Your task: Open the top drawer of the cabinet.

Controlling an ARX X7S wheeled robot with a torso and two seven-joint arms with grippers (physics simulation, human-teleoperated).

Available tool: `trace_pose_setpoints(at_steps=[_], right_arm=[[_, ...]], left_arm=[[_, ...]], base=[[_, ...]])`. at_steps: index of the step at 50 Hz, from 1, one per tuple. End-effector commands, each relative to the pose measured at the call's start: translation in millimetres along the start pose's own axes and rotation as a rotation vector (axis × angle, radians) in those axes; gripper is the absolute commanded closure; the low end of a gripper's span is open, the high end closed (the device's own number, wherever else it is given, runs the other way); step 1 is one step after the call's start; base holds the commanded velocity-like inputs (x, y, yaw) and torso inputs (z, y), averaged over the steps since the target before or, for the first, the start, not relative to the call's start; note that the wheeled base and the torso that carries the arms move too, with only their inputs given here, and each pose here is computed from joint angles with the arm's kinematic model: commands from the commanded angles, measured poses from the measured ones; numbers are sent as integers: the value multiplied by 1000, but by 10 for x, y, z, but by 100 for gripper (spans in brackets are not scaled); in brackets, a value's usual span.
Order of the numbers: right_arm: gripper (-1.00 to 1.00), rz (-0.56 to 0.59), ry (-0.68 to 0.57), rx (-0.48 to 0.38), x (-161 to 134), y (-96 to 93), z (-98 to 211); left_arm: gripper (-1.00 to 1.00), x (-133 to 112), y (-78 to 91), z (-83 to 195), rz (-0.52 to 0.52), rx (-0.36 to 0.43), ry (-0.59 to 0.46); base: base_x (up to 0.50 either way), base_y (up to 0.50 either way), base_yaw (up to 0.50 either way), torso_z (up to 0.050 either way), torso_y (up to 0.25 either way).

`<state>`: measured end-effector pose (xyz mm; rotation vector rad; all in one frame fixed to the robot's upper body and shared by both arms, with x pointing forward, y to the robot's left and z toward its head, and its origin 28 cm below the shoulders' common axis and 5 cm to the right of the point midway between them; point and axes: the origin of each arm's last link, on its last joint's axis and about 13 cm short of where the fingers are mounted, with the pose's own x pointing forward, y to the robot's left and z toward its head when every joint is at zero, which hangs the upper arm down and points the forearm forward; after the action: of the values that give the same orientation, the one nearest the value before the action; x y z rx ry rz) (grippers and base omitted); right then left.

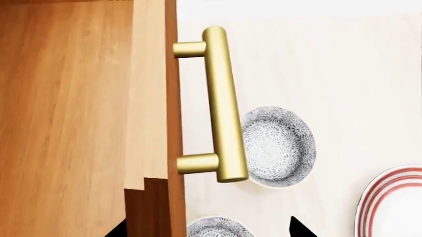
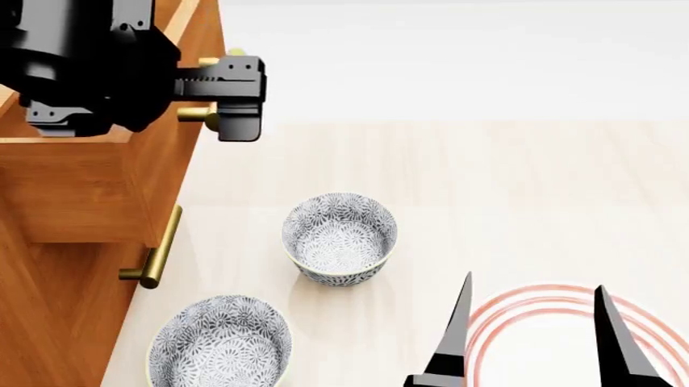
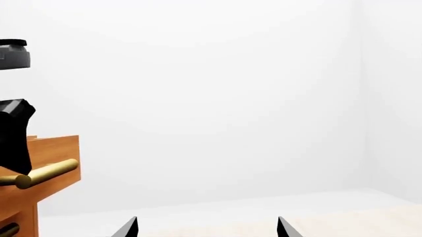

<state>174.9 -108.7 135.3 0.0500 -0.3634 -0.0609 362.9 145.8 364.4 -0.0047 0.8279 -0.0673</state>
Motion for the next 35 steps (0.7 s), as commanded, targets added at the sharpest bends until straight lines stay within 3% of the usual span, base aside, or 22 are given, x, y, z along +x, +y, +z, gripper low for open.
trace_pose_setpoints(at_steps=[1, 35], right_arm=[[-100, 6, -15, 2, 16, -7, 1], [-100, 5, -19, 5, 6, -11, 17]], left_arm=[[-100, -64, -163, 4, -102, -4, -29], [-100, -179, -415, -111, -197, 49, -39]], base=[[0, 0, 0, 0, 0], [0, 0, 0, 0, 2]])
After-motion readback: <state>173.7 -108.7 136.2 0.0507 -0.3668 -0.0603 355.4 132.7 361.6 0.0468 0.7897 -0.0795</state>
